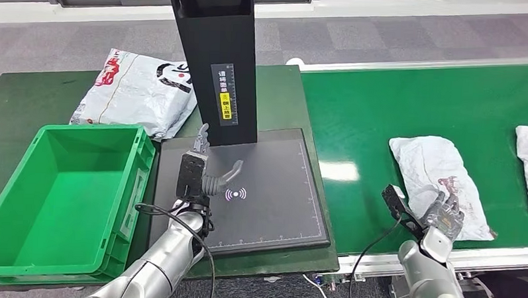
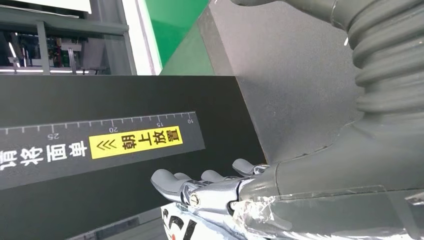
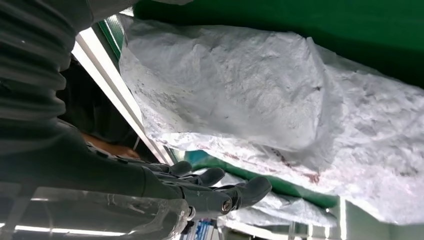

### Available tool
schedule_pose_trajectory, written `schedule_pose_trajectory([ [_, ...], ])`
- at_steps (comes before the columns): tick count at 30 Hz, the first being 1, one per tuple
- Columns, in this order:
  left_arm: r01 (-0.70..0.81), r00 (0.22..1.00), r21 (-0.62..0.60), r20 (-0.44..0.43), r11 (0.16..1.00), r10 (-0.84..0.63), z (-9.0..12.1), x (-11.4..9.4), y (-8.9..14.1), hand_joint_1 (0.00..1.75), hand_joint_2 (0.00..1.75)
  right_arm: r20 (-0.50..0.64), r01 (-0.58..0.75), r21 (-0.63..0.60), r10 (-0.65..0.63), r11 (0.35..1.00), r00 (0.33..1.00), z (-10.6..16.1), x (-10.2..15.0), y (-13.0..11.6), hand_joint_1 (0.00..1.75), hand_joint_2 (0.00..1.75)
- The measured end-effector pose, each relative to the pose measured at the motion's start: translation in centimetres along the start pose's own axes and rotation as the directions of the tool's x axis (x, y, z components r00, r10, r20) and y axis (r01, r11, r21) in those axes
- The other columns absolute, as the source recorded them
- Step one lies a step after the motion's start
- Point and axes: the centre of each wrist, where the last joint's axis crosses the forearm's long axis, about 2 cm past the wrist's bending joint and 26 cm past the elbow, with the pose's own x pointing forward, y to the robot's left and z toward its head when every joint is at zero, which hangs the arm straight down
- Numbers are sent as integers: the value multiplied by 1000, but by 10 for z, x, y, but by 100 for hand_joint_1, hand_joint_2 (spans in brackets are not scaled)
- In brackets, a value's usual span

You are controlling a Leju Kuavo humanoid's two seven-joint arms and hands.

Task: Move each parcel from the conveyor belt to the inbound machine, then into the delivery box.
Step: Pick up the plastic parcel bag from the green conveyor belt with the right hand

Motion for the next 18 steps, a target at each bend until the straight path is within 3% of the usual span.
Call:
schedule_pose_trajectory([
  [1,-1,1000,1,0,1000,1,0,0,0,0,175,-2,3,23,-3,1000,1000,-1,1,-1,36,175],
  [3,0,1000,-2,1,1000,0,0,0,1,0,175,1,22,101,-22,995,1000,-4,2,-2,123,175],
  [4,0,1000,-6,2,1000,0,0,0,1,0,175,5,37,156,-38,987,999,-5,2,-2,157,175],
  [5,1,1000,-11,3,1000,0,0,0,1,0,175,12,52,216,-56,975,998,-7,1,-3,175,175],
  [9,-1,1000,-17,3,1000,1,-1,-1,2,0,175,34,86,374,-107,923,994,-12,-6,-5,175,175],
  [18,1,1000,-14,3,1000,-1,-1,-1,5,0,175,32,99,388,-120,916,992,-21,-8,-14,175,175],
])
